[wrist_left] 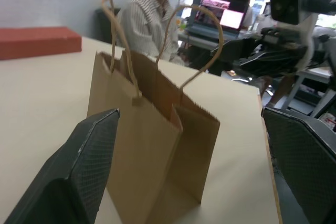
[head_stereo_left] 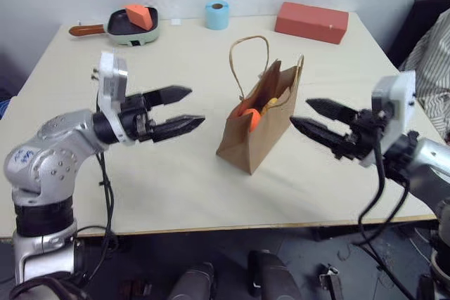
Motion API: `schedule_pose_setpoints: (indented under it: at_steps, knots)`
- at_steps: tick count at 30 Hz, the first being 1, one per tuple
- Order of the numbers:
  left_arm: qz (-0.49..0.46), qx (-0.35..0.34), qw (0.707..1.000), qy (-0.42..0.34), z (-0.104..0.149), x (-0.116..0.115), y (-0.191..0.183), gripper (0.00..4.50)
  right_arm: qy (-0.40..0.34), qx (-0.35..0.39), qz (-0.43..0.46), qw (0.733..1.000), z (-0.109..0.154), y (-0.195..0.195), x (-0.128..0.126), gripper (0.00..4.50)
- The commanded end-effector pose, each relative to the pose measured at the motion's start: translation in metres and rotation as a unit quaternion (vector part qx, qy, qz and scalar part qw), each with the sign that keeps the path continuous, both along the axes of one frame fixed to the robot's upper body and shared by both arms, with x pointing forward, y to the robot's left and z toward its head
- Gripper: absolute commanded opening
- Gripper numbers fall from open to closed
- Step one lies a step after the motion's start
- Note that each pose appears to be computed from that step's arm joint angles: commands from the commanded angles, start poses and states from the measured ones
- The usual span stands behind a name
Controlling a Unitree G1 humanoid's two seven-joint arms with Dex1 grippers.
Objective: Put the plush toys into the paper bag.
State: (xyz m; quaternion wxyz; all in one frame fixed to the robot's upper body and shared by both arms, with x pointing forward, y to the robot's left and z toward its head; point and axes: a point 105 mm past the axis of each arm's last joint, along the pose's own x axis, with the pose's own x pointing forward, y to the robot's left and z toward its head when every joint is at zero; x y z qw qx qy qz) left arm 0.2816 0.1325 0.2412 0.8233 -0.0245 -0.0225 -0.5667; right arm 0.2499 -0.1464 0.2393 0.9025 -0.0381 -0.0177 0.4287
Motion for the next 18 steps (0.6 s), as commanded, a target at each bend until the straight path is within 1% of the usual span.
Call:
schedule_pose_setpoints:
  at_steps: [1, 2, 5, 6, 8, 9, 11, 13, 16, 18]
  knots:
    - [-0.003, 0.020, 1.000, -0.021, -0.013, -0.003, -0.016, 4.50, 0.002, -0.006, 0.017, 1.000, -0.008, 0.003, -0.006, 2.47]
    - [-0.004, 0.022, 0.999, -0.022, -0.018, -0.002, -0.021, 4.50, 0.006, -0.008, 0.007, 1.000, -0.014, 0.003, 0.000, 2.28]
    - [0.002, 0.016, 0.999, -0.028, -0.026, 0.010, -0.031, 4.50, 0.009, -0.036, -0.007, 0.999, -0.035, 0.015, 0.020, 1.25]
    - [0.006, 0.016, 0.999, -0.031, -0.028, 0.015, -0.033, 4.50, 0.006, -0.044, -0.003, 0.999, -0.040, 0.021, 0.025, 0.77]
    - [0.010, 0.003, 0.999, -0.035, -0.029, 0.023, -0.040, 4.50, -0.003, -0.056, 0.008, 0.998, -0.046, 0.034, 0.033, 0.17]
    - [0.006, -0.004, 0.999, -0.033, -0.029, 0.025, -0.043, 4.50, -0.006, -0.058, 0.011, 0.998, -0.049, 0.039, 0.036, 0.04]
    - [-0.012, -0.004, 0.999, -0.035, -0.030, 0.028, -0.055, 4.50, -0.013, -0.065, 0.006, 0.998, -0.055, 0.050, 0.049, 0.04]
    - [-0.025, 0.025, 0.998, -0.043, -0.039, 0.029, -0.065, 4.50, -0.018, -0.071, -0.001, 0.997, -0.060, 0.055, 0.057, 0.04]
    - [-0.012, 0.055, 0.997, -0.050, -0.050, 0.036, -0.071, 4.50, -0.021, -0.071, -0.006, 0.997, -0.063, 0.058, 0.063, 0.04]
    - [0.002, 0.047, 0.998, -0.040, -0.053, 0.041, -0.073, 4.50, -0.018, -0.068, -0.012, 0.997, -0.067, 0.058, 0.065, 0.04]
